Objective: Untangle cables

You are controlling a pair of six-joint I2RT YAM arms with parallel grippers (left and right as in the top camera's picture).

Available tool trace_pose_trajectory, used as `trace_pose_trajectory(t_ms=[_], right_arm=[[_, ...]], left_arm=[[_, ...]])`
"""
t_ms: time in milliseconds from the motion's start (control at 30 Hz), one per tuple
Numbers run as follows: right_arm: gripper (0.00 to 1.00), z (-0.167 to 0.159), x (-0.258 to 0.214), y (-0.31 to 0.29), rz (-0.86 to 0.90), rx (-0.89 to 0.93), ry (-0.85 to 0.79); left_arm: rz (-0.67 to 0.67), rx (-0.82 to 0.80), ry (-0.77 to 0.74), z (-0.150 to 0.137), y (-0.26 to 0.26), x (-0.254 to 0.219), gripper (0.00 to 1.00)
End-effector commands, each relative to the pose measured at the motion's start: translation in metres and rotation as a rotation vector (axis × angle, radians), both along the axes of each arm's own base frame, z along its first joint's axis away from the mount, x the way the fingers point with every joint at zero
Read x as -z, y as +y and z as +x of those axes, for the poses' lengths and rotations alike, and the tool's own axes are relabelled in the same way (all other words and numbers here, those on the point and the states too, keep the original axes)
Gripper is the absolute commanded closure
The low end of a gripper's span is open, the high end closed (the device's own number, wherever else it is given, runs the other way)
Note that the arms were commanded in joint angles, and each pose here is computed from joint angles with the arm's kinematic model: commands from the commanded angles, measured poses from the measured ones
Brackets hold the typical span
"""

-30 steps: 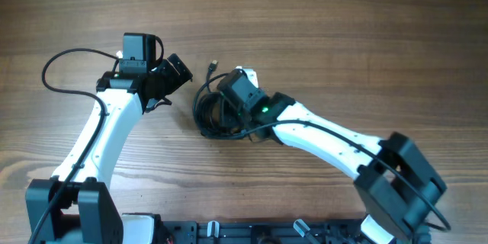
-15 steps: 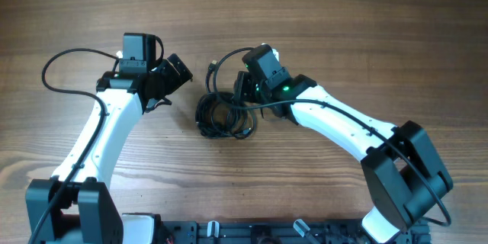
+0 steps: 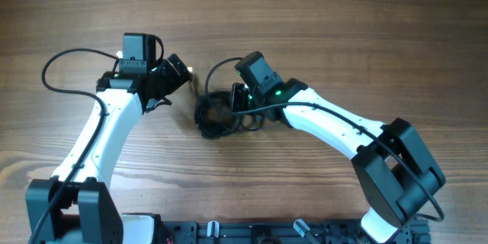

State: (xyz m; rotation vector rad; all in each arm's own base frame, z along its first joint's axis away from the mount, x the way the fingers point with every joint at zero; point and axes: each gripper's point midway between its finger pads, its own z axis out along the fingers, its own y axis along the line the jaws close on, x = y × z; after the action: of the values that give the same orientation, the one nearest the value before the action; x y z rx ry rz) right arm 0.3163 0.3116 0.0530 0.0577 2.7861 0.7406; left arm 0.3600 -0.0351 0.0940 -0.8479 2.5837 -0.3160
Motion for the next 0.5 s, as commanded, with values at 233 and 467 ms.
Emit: trace_pose_trajectory(t_ms=[233,467], right_arm=[[0.95,-0.068,0.006,0.001,0.045,-0.490,0.111],[0.44,-0.020,-0.038,-0.010,0.179,-0.362,0.056]], left_arm=[[0.010,-0.014,0.029,-0.006,0.003,0.003,0.00],[0.012,-0.014,0.054,-0.012,0.003,0.006,0.00]])
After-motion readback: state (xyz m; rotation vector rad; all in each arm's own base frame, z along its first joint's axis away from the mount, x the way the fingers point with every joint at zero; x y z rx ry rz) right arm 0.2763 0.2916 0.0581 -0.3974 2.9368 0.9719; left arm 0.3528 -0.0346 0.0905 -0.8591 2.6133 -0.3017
